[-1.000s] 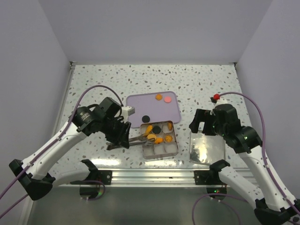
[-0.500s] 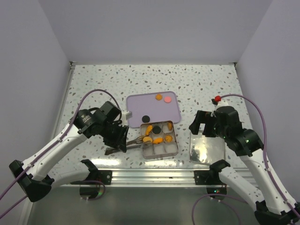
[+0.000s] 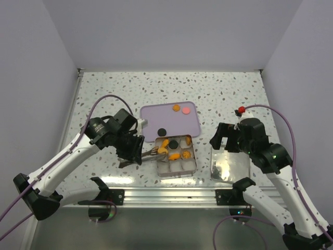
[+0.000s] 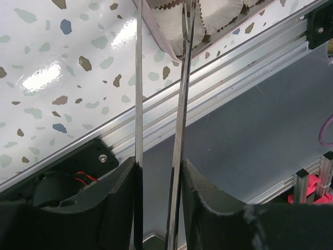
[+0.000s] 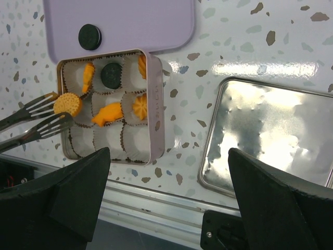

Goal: Pack the cookies

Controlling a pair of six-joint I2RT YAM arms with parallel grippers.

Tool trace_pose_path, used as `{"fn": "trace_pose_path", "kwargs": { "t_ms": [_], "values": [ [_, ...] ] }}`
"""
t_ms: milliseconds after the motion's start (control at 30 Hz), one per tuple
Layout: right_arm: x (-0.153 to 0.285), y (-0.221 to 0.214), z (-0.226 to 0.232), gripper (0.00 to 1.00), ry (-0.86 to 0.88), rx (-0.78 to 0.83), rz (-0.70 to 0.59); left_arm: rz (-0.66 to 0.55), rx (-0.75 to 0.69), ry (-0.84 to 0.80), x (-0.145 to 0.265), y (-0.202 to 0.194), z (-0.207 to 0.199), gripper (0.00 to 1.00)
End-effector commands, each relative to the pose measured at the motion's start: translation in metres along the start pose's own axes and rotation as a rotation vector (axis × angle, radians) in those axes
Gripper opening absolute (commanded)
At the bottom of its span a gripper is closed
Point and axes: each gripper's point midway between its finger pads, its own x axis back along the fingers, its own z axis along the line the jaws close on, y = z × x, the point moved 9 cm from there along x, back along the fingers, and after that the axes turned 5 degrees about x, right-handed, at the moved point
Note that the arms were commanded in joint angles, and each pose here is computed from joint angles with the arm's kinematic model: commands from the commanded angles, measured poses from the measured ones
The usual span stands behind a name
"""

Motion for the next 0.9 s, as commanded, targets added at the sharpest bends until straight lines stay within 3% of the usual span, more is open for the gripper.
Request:
{"fn": "trace_pose_path", "kwargs": {
  "t_ms": [0,333,867],
  "values": [
    [-0.001,0.004,0.004,0.99,0.033,-0.002,-0.026,-0.045,-0.001,0.005,0.014,0.005,-0.006,0.41],
    [-0.003,0.003,0.004,0.99,0.031,-0.001,-0.023,-0.062,-0.021,-0.027,0.025,0.009,-0.012,0.49],
    [-0.005,0.002,0.003,0.99,0.027,-0.003,-0.021,-0.147,-0.037,0.016,0.035,0.031,-0.020,0.49]
  ]
}}
